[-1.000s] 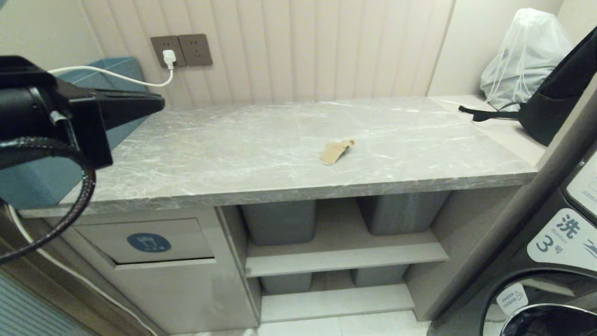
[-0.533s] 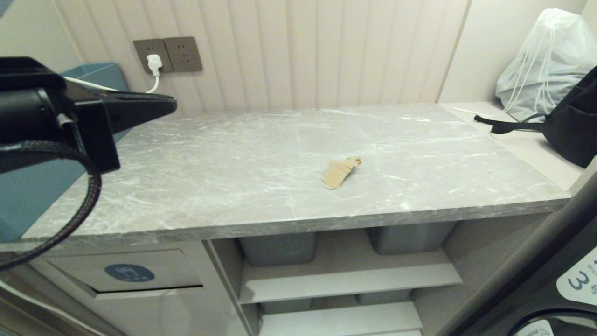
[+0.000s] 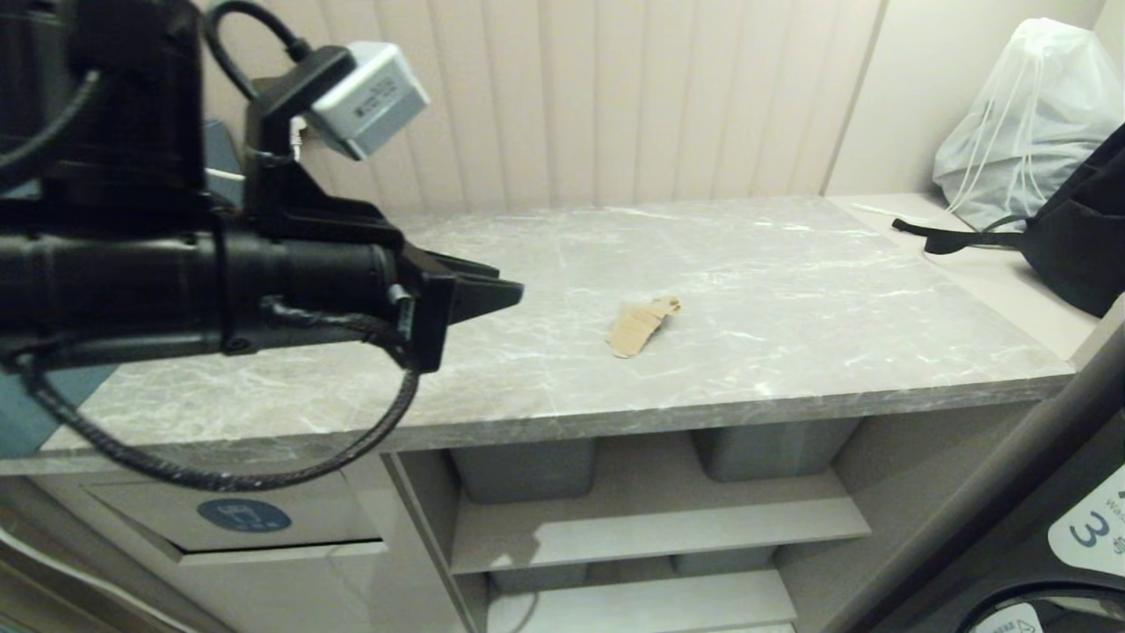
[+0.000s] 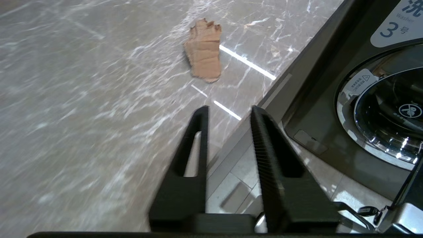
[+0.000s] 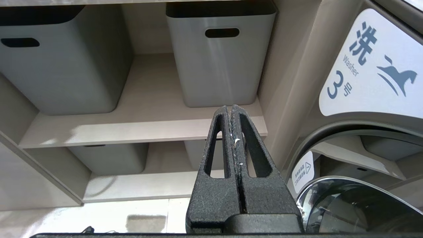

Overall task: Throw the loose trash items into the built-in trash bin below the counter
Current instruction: Pick up the garbage

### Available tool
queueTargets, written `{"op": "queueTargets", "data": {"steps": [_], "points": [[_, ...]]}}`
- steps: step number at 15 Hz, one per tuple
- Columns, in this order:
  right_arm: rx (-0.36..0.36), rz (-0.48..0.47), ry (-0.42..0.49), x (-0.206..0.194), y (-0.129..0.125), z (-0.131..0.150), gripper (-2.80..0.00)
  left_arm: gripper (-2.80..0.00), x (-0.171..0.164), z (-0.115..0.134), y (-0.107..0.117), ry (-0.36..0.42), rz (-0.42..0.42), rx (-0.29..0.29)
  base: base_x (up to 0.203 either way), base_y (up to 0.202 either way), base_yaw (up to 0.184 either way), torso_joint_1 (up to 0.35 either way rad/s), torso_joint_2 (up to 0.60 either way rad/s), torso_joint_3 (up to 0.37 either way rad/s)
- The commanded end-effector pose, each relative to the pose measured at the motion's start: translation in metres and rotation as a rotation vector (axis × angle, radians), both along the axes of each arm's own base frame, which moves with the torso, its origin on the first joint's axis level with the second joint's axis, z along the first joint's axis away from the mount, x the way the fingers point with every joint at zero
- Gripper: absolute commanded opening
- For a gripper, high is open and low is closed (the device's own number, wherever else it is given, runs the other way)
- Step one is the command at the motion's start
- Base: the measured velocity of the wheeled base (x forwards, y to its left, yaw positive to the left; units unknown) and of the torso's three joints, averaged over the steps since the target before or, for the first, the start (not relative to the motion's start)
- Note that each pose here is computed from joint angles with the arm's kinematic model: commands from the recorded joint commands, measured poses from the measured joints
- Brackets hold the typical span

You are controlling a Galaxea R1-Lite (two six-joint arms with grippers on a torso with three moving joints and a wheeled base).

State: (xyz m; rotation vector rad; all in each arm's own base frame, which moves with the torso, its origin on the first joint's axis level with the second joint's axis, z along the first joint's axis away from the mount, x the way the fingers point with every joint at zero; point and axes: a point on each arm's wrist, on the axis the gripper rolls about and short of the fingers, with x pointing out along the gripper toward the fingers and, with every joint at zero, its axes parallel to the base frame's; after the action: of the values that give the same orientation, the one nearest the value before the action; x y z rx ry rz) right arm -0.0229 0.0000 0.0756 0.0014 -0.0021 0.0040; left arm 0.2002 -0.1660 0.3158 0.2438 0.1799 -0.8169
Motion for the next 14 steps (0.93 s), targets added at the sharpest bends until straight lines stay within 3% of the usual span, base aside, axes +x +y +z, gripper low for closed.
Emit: {"op": "queueTargets", "data": {"steps": [1, 5, 8, 11, 14], "points": [[0.0, 0.001, -0.001, 0.0, 0.0, 0.0, -2.8, 0.0, 0.032, -0.016, -0.031, 0.046, -0.013, 0.038, 0.0, 0.0, 0.0, 0.0, 0.0, 0.0], [0.0, 0.001, -0.001, 0.0, 0.0, 0.0, -2.8, 0.0, 0.081, -0.019, -0.088, 0.048, -0.021, 0.014, 0.0, 0.0, 0.0, 0.0, 0.0, 0.0], [0.0, 0.001, -0.001, 0.0, 0.0, 0.0, -2.8, 0.0, 0.11, -0.042, -0.127, 0.069, 0.014, 0.049, 0.0, 0.0, 0.0, 0.0, 0.0, 0.0], [0.0, 0.001, -0.001, 0.0, 0.0, 0.0, -2.8, 0.0, 0.121, -0.069, -0.142, 0.104, 0.063, 0.111, 0.0, 0.0, 0.0, 0.0, 0.0, 0.0], [0.0, 0.001, -0.001, 0.0, 0.0, 0.0, -2.8, 0.0, 0.131, -0.084, -0.15, 0.079, 0.111, 0.117, 0.0, 0.0, 0.0, 0.0, 0.0, 0.0]]}}
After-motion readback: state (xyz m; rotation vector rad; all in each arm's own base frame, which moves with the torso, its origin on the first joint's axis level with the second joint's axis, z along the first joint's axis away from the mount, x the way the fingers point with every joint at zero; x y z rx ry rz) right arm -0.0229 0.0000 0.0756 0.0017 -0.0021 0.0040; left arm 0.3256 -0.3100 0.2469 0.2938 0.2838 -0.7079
